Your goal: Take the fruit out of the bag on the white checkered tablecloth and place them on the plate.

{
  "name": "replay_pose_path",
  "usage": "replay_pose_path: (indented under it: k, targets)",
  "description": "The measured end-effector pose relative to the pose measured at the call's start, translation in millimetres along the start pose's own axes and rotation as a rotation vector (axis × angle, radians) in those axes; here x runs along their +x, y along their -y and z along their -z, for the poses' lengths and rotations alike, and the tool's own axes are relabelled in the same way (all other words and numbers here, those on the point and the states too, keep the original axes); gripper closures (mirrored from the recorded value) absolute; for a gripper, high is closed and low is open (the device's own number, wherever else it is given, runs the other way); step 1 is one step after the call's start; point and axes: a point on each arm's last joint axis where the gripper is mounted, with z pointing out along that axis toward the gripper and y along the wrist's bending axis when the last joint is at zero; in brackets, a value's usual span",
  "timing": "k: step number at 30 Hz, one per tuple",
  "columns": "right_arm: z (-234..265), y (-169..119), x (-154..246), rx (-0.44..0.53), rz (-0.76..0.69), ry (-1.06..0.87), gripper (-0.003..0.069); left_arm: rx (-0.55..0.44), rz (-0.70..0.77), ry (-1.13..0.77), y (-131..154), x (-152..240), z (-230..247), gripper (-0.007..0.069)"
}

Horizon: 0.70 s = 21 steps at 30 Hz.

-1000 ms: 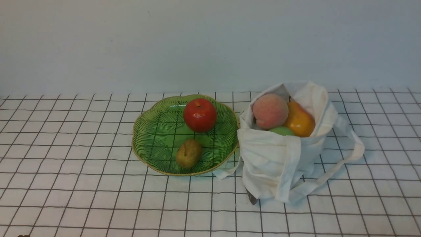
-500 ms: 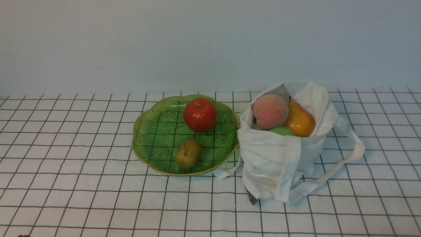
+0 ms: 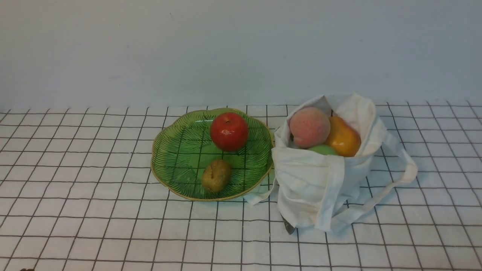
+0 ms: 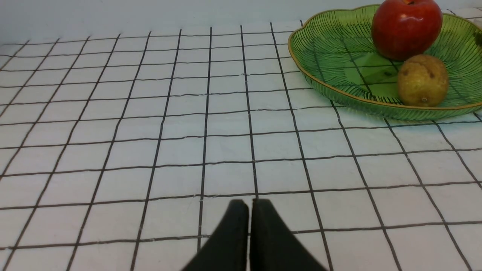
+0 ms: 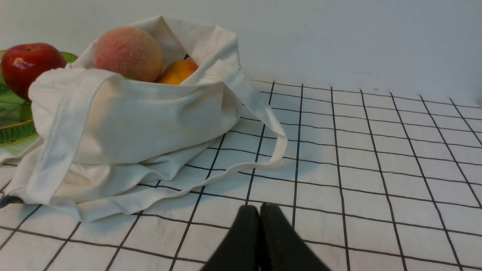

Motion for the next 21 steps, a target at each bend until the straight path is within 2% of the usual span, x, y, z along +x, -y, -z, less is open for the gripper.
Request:
replay_pose_path:
  k: [21]
  targets:
    - [0.0,0.0,0.0,0.0,-0.019,0.0,0.0674,0.0,0.0,0.0,0.0,0.0,0.0,0.0633]
